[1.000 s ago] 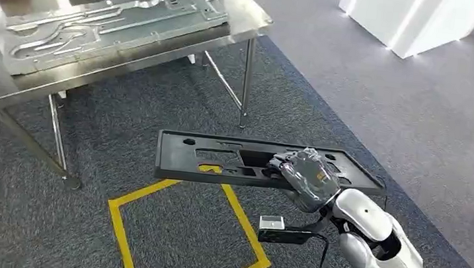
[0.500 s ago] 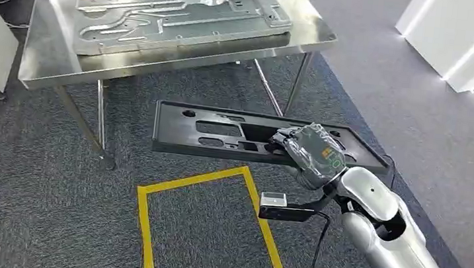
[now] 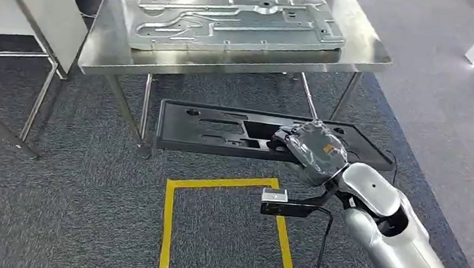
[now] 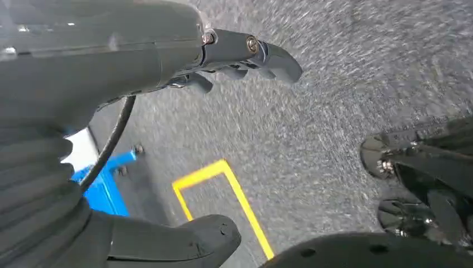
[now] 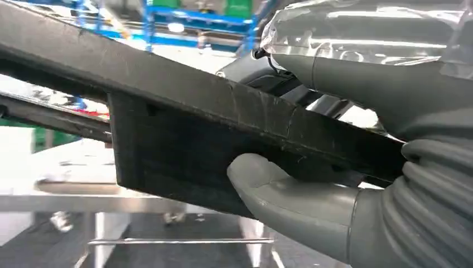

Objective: Take the parts from the cabinet and place them on the table.

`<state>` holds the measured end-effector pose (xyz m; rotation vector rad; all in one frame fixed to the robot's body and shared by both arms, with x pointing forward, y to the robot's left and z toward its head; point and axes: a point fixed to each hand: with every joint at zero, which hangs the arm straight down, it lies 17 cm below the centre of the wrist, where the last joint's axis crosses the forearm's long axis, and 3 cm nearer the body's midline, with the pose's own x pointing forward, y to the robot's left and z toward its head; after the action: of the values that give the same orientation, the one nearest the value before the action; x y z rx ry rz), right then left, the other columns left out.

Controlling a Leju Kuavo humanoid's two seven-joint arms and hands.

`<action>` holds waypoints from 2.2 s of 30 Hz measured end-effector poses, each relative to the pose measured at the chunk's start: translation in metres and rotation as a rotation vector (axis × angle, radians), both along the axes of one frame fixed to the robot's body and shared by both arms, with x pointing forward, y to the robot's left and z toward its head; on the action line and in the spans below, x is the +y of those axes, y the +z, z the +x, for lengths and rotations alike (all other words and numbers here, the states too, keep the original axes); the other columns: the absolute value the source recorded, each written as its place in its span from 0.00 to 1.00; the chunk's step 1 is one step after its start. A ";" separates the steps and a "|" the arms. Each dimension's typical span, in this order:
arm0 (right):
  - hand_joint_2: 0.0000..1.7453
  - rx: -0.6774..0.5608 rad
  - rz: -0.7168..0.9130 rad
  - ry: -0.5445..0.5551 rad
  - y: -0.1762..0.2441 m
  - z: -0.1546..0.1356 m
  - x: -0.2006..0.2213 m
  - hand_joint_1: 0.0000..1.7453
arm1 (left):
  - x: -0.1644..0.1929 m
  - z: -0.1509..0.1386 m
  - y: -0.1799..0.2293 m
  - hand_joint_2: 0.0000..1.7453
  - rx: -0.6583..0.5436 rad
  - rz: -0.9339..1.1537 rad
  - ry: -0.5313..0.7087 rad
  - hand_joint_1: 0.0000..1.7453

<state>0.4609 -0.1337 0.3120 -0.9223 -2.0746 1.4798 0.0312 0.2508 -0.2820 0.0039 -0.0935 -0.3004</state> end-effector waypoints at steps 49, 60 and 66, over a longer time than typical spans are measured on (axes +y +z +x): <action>1.00 -0.022 -0.209 -0.107 -0.007 0.043 0.008 1.00 | -0.004 -0.004 0.001 1.00 0.017 -0.015 0.087 0.00; 1.00 -0.018 -0.212 -0.102 -0.010 0.042 0.011 1.00 | -0.005 0.003 0.001 1.00 0.005 -0.024 0.091 0.00; 1.00 -0.017 -0.210 -0.100 -0.010 0.042 0.013 1.00 | -0.006 0.001 0.001 1.00 0.007 -0.025 0.094 0.00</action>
<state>0.5031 -0.1205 0.3020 -1.1037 -1.8807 1.6642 0.0326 0.2453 -0.2807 -0.0175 -0.0902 -0.2052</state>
